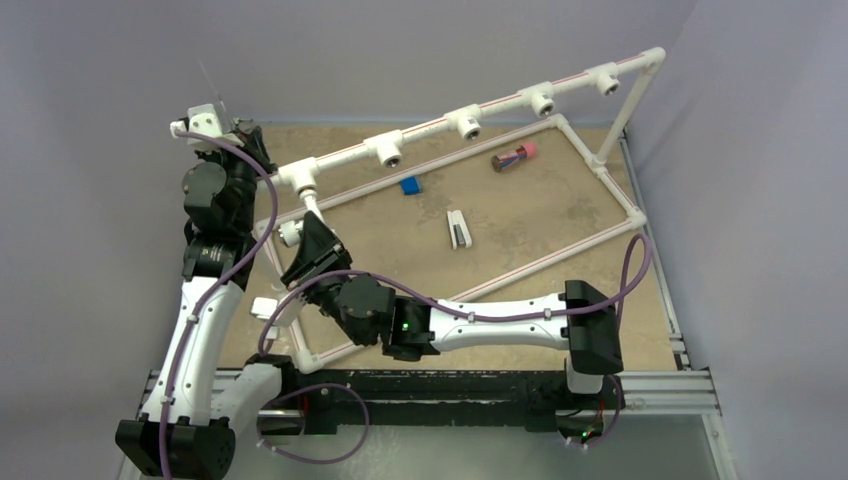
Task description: Install the water faucets
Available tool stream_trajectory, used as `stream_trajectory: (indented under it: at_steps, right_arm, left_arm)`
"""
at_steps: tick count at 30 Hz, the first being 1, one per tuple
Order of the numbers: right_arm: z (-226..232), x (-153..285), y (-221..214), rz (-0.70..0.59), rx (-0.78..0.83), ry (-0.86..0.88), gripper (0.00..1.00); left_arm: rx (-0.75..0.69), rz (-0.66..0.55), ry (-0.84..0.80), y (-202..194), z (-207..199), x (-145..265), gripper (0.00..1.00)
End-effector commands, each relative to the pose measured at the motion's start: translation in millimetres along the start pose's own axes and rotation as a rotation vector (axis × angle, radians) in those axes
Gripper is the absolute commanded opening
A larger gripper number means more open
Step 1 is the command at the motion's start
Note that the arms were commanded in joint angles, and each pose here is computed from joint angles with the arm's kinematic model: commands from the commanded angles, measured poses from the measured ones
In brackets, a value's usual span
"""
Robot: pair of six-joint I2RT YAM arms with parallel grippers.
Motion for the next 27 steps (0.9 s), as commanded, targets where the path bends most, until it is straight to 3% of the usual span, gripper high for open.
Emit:
stream_trajectory:
  at_steps: [1, 8, 15, 27]
  right_arm:
    - [-8, -6, -6, 0.046, -0.247, -0.101, 0.01]
    - [4, -5, -4, -0.021, -0.756, -0.203, 0.0]
    - [22, -3, 13, -0.198, -1.306, -0.166, 0.0]
    - [16, 14, 23, -0.565, -2.304, -0.163, 0.0]
  left_arm:
    - [-0.031, 0.383, -0.115, -80, -13, 16, 0.0]
    - [-0.03, 0.384, -0.116, -81, -14, 16, 0.0]
    - [-0.031, 0.384, -0.115, -80, -13, 16, 0.0]
    - [-0.031, 0.383, -0.116, -80, -13, 16, 0.0]
Point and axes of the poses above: each gripper's point midway between its finger pads, its own x axis back along the fingers, its own z axis along the line the jaws close on, y = z × x, the point moved 9 cm from there along x, back along the fingers, and after that the axes turned 15 degrees about -x, right-handed, at the moved point
